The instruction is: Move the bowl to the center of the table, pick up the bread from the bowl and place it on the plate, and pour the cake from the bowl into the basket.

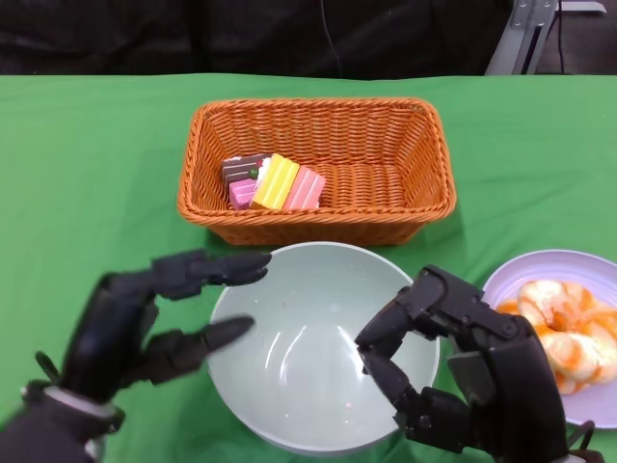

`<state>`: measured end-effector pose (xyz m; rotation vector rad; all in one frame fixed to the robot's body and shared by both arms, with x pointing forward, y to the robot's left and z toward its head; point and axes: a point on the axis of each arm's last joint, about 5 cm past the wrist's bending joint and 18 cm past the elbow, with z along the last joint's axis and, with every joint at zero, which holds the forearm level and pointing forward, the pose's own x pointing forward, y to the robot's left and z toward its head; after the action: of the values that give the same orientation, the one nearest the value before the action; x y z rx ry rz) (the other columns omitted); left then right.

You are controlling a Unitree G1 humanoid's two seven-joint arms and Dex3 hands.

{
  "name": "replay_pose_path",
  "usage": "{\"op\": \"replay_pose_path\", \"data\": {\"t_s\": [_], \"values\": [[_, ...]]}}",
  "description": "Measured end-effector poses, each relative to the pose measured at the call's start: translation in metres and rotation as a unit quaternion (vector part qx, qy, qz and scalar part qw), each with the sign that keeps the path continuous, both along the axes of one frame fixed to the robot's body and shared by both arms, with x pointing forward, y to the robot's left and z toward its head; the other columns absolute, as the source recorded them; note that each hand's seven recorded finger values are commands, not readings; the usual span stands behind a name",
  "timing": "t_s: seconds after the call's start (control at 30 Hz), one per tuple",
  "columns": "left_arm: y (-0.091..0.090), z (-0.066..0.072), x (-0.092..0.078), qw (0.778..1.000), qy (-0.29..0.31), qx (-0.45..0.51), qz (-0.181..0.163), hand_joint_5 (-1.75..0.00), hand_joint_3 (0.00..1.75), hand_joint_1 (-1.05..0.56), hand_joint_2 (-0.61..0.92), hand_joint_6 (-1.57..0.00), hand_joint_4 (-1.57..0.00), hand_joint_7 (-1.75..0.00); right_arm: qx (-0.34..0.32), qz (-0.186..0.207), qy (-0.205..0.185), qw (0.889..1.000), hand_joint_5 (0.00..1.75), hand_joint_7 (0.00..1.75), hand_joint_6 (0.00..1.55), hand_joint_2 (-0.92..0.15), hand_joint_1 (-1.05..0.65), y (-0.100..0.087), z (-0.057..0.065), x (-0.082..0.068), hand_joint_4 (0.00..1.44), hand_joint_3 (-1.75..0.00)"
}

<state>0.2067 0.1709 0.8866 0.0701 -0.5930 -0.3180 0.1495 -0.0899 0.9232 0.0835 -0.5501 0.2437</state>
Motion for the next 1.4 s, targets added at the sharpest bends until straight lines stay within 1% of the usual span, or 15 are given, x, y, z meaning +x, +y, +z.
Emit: {"op": "replay_pose_path", "data": {"t_s": [0.13, 0.17, 0.2, 0.23, 0.27, 0.3, 0.37, 0.5, 0.6, 0.7, 0.8, 0.97, 1.07, 1.23, 1.4], "values": [[0.002, 0.003, 0.001, 1.000, 0.008, -0.010, -0.015, -0.88, 0.42, -0.24, 0.79, -1.11, -0.89, -0.50, -0.001, -0.001, 0.004, 1.000, 1.55, 1.35, 0.64, -0.60, -0.33, 0.000, -0.002, 0.000, 0.74, -0.74], [0.002, 0.003, 0.000, 0.999, 0.023, -0.021, -0.025, -1.19, 0.69, -0.16, 0.72, -1.03, -0.86, -0.82, -0.001, -0.001, 0.004, 1.000, 1.55, 1.35, 0.64, -0.60, -0.33, 0.000, -0.002, 0.000, 0.73, -0.75], [0.003, 0.004, 0.000, 0.997, 0.050, -0.036, -0.042, -1.43, 1.02, -0.12, 0.58, -0.89, -0.82, -1.18, -0.001, -0.001, 0.005, 1.000, 1.55, 1.35, 0.64, -0.60, -0.33, 0.000, -0.002, 0.001, 0.73, -0.75], [0.003, 0.006, 0.001, 0.994, 0.076, -0.053, -0.062, -1.52, 1.14, -0.11, 0.53, -0.84, -0.80, -1.31, -0.002, -0.001, 0.006, 1.000, 1.55, 1.36, 0.63, -0.60, -0.33, 0.000, -0.003, 0.001, 0.73, -0.75], [0.003, 0.008, 0.002, 0.990, 0.094, -0.064, -0.082, -1.57, 1.20, -0.10, 0.50, -0.81, -0.79, -1.37, -0.002, -0.001, 0.007, 1.000, 1.55, 1.36, 0.63, -0.60, -0.33, -0.001, -0.003, 0.001, 0.73, -0.75], [0.004, 0.010, 0.002, 0.988, 0.103, -0.070, -0.095, -1.60, 1.26, -0.08, 0.48, -0.80, -0.79, -1.42, -0.002, -0.001, 0.008, 1.000, 1.55, 1.36, 0.63, -0.60, -0.32, -0.001, -0.003, 0.001, 0.73, -0.75], [0.006, 0.013, 0.002, 0.986, 0.110, -0.073, -0.104, -1.62, 1.31, -0.07, 0.46, -0.79, -0.79, -1.45, -0.003, -0.002, 0.008, 1.000, 1.55, 1.36, 0.63, -0.60, -0.32, -0.001, -0.003, 0.001, 0.73, -0.76], [0.007, 0.014, 0.002, 0.985, 0.112, -0.082, -0.106, -1.63, 1.35, -0.07, 0.42, -0.81, -0.81, -1.44, -0.002, -0.003, 0.010, 1.000, 1.54, 1.36, 0.63, -0.59, -0.32, -0.002, -0.004, 0.001, 0.73, -0.76], [0.005, 0.014, 0.002, 0.983, 0.115, -0.090, -0.108, -1.65, 1.31, -0.08, 0.44, -0.81, -0.81, -1.44, -0.001, -0.004, 0.008, 1.000, 1.54, 1.35, 0.63, -0.59, -0.32, -0.002, -0.005, 0.002, 0.72, -0.77], [0.003, 0.013, 0.002, 0.981, 0.118, -0.095, -0.118, -1.67, 1.22, -0.09, 0.49, -0.80, -0.80, -1.45, 0.000, -0.006, 0.007, 1.000, 1.55, 1.35, 0.64, -0.58, -0.31, -0.003, -0.005, 0.002, 0.72, -0.79], [0.003, 0.013, 0.002, 0.980, 0.119, -0.099, -0.122, -1.67, 1.20, -0.09, 0.50, -0.80, -0.80, -1.45, 0.001, -0.006, 0.007, 1.000, 1.56, 1.35, 0.64, -0.57, -0.31, -0.003, -0.005, 0.002, 0.71, -0.80], [-0.002, 0.011, 0.000, 0.980, 0.121, -0.109, -0.118, -1.68, 1.09, -0.15, 0.54, -0.77, -0.79, -1.49, 0.004, -0.017, 0.017, 1.000, 1.56, 1.33, 0.64, -0.47, -0.27, -0.010, -0.009, 0.006, 0.71, -0.98], [-0.004, 0.010, 0.000, 0.979, 0.121, -0.108, -0.120, -1.69, 1.09, -0.14, 0.55, -0.75, -0.78, -1.51, 0.005, -0.018, 0.017, 1.000, 1.60, 1.33, 0.63, -0.43, -0.22, -0.015, -0.010, 0.009, 0.68, -1.07], [-0.009, 0.008, -0.001, 0.978, 0.124, -0.107, -0.130, -1.71, 1.07, -0.15, 0.56, -0.74, -0.77, -1.51, 0.002, -0.036, 0.013, 0.999, 1.62, 1.35, 0.66, -0.44, -0.28, -0.024, -0.012, 0.013, 0.70, -1.03], [-0.011, 0.006, -0.001, 0.976, 0.136, -0.108, -0.131, -1.70, 1.04, -0.15, 0.58, -0.73, -0.72, -1.51, -0.004, -0.051, 0.011, 0.999, 1.61, 1.35, 0.65, -0.43, -0.26, -0.029, -0.011, 0.015, 0.69, -1.06]]}}
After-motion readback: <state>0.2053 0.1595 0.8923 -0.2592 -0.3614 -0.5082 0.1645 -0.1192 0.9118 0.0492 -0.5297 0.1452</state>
